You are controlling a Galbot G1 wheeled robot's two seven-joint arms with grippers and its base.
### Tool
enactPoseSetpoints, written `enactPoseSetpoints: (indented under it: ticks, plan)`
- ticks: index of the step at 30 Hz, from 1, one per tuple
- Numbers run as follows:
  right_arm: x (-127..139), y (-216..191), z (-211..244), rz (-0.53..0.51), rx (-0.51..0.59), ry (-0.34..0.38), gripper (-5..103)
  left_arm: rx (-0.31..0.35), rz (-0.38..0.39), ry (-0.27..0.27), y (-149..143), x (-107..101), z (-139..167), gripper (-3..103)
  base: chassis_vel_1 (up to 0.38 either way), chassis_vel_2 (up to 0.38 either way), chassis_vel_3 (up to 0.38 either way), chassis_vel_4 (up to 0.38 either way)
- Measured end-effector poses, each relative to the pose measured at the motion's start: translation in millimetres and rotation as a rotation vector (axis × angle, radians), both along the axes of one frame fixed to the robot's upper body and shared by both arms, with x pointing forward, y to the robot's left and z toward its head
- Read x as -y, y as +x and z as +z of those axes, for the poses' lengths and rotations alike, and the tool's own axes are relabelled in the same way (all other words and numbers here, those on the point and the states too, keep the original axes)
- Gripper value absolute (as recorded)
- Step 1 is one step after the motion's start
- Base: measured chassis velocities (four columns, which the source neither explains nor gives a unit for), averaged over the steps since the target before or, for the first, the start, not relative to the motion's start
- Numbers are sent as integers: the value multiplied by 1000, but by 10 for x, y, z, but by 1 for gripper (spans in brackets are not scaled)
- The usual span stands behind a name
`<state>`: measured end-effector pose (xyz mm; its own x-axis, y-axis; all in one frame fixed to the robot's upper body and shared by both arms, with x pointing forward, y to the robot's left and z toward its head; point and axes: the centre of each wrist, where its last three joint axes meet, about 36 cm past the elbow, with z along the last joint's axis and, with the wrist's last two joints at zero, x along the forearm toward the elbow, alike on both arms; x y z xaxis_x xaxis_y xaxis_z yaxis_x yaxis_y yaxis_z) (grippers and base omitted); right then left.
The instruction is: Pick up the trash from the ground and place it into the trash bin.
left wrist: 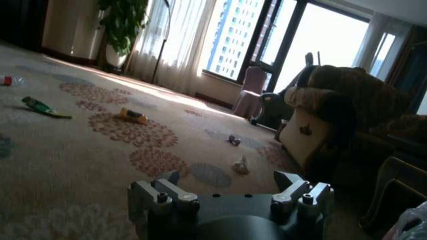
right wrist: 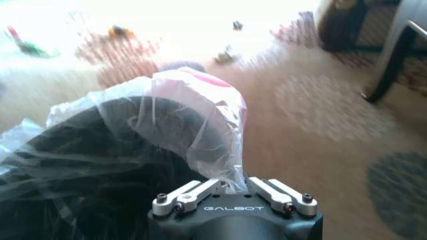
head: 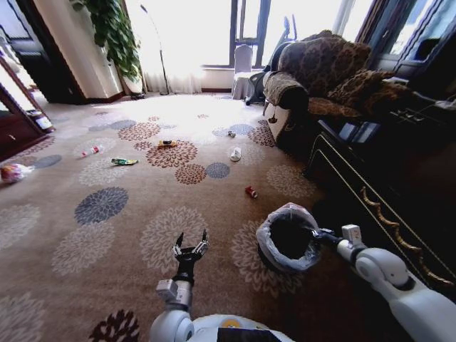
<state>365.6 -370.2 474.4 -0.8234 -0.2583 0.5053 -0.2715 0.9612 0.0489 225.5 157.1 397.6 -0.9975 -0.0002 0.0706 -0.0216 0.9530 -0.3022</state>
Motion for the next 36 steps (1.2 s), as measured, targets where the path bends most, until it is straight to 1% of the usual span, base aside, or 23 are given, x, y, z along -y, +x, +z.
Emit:
enactPoseSetpoints:
  ticks: [1,4,5,7,8,9,11,17,19,21,24,29,36]
  plan:
    - [0,0,0,0,0,0,0,0,0,0,0,0,0,94,0,0,0,0]
    - [-223,-87,-38,-29,167,141,0,10,1,13,-10,-61,34,94,0,0,0,0]
    - [-223,-87,-38,-29,167,141,0,10,1,13,-10,-61,34,94,0,0,0,0]
    - [-341,-144,-69,-63,243,200,0,13,7,33,-7,-124,28,94,0,0,0,0]
    - [-341,-144,-69,-63,243,200,0,13,7,33,-7,-124,28,94,0,0,0,0]
    - [-384,-173,-94,-77,268,216,0,16,11,43,-3,-163,26,94,0,0,0,0]
    - [-434,-223,-159,-99,310,214,0,21,19,56,3,-221,22,94,0,0,0,0]
    - [-507,-312,-257,-131,361,194,0,28,42,80,46,-346,-23,94,0,0,0,0]
    - [-527,-319,-257,-132,373,194,0,27,47,81,54,-360,-32,94,0,0,0,0]
    - [-582,-315,-257,-129,404,212,0,25,54,87,61,-376,-79,94,0,0,0,0]
    - [-617,-291,-247,-125,430,226,0,22,49,96,49,-361,-125,94,0,0,0,0]
    - [-619,-232,-311,-135,503,240,0,18,36,100,-3,-229,-192,94,0,0,0,0]
    - [-594,-170,-350,-140,526,243,0,-5,21,112,-55,-138,-272,94,-39,26,30,-40]
